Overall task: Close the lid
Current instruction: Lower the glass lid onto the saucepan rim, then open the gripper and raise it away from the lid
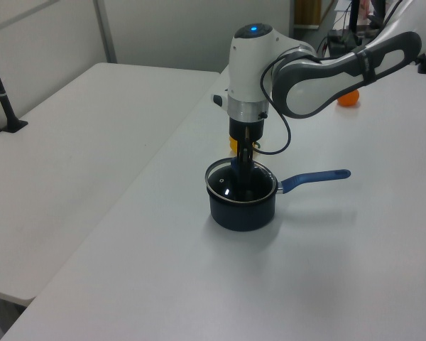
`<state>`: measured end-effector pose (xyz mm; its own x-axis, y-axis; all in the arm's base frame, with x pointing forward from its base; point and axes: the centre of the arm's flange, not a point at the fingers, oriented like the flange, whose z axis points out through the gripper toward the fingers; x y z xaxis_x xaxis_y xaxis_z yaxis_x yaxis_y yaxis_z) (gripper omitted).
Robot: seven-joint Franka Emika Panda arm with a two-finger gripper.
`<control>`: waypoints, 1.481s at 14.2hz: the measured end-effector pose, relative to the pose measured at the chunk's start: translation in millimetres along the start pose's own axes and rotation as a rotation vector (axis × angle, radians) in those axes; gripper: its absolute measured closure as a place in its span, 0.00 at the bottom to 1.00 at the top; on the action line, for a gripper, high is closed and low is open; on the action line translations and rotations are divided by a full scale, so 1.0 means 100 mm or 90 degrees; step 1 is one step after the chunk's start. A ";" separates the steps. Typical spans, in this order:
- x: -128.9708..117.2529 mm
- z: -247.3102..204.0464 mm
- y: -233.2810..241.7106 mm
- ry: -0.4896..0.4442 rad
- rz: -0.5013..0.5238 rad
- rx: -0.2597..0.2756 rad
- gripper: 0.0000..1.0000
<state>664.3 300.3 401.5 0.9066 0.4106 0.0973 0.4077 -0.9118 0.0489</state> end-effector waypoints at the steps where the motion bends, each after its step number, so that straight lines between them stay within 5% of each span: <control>1: 0.00 0.00 0.00 0.000 0.000 0.000 0.56; 9: 0.00 0.00 -0.03 -0.001 -0.002 0.002 0.52; 13: 0.00 -0.03 -0.03 0.002 -0.002 0.002 0.00; 17: -0.04 -0.38 0.03 0.015 0.012 0.014 0.00; 21: -0.54 -1.38 0.44 -0.033 0.058 0.034 0.00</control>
<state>618.5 238.5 535.6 0.9440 0.3265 0.0476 0.3274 -0.9448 -0.0113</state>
